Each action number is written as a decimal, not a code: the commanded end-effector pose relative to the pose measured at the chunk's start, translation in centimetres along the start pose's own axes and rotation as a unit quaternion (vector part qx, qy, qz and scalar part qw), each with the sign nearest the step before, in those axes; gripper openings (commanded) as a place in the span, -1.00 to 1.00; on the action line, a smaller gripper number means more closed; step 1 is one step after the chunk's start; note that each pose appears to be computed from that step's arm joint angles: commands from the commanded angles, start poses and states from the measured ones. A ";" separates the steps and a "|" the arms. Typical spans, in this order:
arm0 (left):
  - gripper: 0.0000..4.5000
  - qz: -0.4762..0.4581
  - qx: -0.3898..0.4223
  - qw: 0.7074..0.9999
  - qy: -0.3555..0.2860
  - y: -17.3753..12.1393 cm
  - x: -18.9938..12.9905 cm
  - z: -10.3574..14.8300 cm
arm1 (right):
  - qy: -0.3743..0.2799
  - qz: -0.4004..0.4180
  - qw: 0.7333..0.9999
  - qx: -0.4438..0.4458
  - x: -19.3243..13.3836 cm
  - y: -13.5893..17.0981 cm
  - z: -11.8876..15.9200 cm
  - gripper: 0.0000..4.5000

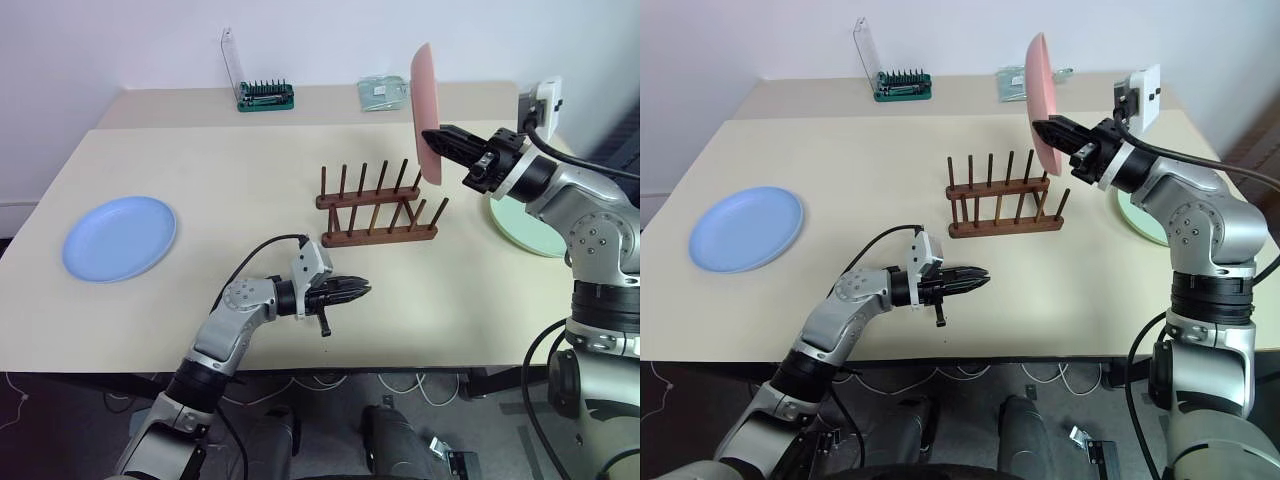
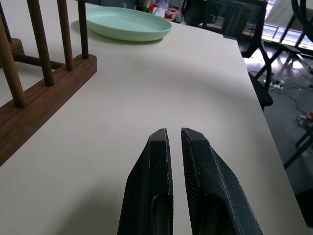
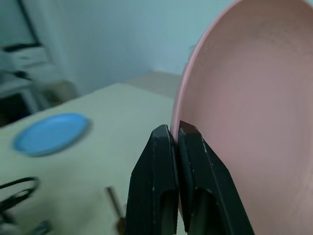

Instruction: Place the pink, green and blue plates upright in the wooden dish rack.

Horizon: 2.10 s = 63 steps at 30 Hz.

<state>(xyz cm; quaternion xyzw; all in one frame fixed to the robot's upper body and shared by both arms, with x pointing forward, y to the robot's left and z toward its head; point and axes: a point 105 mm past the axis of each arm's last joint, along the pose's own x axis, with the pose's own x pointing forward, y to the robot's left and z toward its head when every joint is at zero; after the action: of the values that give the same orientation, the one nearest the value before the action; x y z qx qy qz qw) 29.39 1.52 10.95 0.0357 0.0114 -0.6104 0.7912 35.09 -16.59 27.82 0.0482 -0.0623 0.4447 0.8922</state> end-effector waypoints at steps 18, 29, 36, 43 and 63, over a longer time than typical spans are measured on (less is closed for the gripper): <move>-0.83 0.006 0.012 1.000 -0.016 0.3 -0.6 1.3 | -0.058 0.022 0.994 0.094 -2.6 -2.0 1.8 -0.98; -0.83 0.003 0.010 1.000 -0.015 0.3 -0.6 1.2 | -0.041 -0.008 0.984 0.172 -3.0 -4.8 -0.9 -0.98; -0.83 0.006 0.011 1.000 -0.014 0.3 -0.7 1.2 | -0.051 -0.036 0.987 0.148 -3.0 -5.8 -0.8 -0.16; -0.83 0.009 0.008 1.000 -0.014 0.2 -0.8 1.2 | -0.075 -0.111 0.991 0.027 -5.6 -6.4 2.0 0.53; -0.83 -0.012 0.004 1.000 -0.015 -0.1 -0.1 1.2 | 0.340 -0.295 0.845 -0.287 -15.9 -11.8 -10.7 0.98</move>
<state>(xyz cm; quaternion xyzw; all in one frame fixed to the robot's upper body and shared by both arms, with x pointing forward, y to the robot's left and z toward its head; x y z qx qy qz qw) 29.43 1.78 11.48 0.0295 0.0137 -0.6134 0.7891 35.15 -34.53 13.13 -0.3227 0.1632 0.1236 0.9241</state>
